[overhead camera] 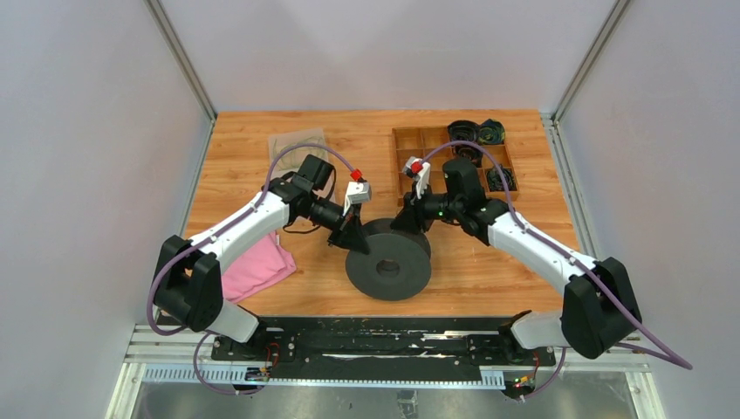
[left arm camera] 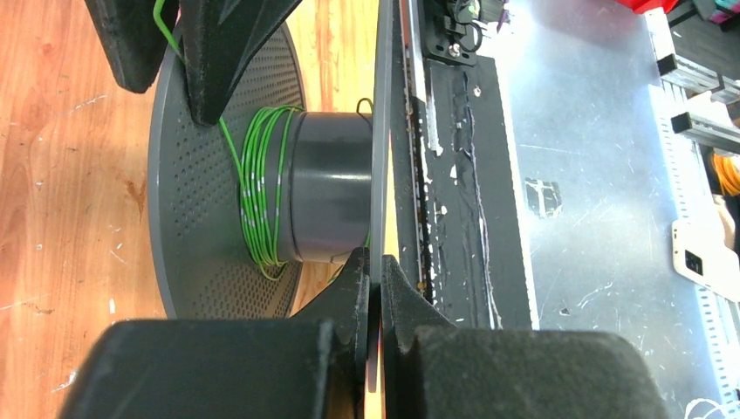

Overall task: Wrap the cables
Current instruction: Place the cable reel at the center of the board.

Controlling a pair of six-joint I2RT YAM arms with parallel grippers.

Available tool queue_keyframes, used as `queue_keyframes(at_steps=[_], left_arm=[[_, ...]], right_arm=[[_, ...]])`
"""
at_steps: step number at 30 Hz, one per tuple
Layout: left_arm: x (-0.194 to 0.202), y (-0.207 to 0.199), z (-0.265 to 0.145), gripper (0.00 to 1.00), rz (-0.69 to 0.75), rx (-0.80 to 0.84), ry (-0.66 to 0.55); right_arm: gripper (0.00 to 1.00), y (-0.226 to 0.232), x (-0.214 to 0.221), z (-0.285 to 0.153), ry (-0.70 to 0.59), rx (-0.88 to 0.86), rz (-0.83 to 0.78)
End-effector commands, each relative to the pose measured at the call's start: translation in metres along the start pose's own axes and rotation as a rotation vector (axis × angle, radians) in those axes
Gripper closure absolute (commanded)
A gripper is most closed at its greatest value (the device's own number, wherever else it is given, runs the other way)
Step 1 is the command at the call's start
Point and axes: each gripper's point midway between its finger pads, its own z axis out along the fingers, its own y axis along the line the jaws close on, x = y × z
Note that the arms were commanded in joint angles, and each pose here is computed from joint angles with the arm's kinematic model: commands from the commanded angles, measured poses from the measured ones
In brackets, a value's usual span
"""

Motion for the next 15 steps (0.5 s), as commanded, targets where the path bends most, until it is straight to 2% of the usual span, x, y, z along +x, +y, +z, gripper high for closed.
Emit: queue_keyframes(at_steps=[1, 15], left_arm=[[0.002, 0.009, -0.003, 1.00, 0.003, -0.039, 0.028], [-0.001, 0.009, -0.004, 1.00, 0.020, -0.048, 0.027]], right_arm=[[0.70, -0.020, 0.000, -0.016, 0.027, 0.116, -0.070], [0.68, -0.021, 0.036, -0.034, 0.142, 0.170, -0.099]])
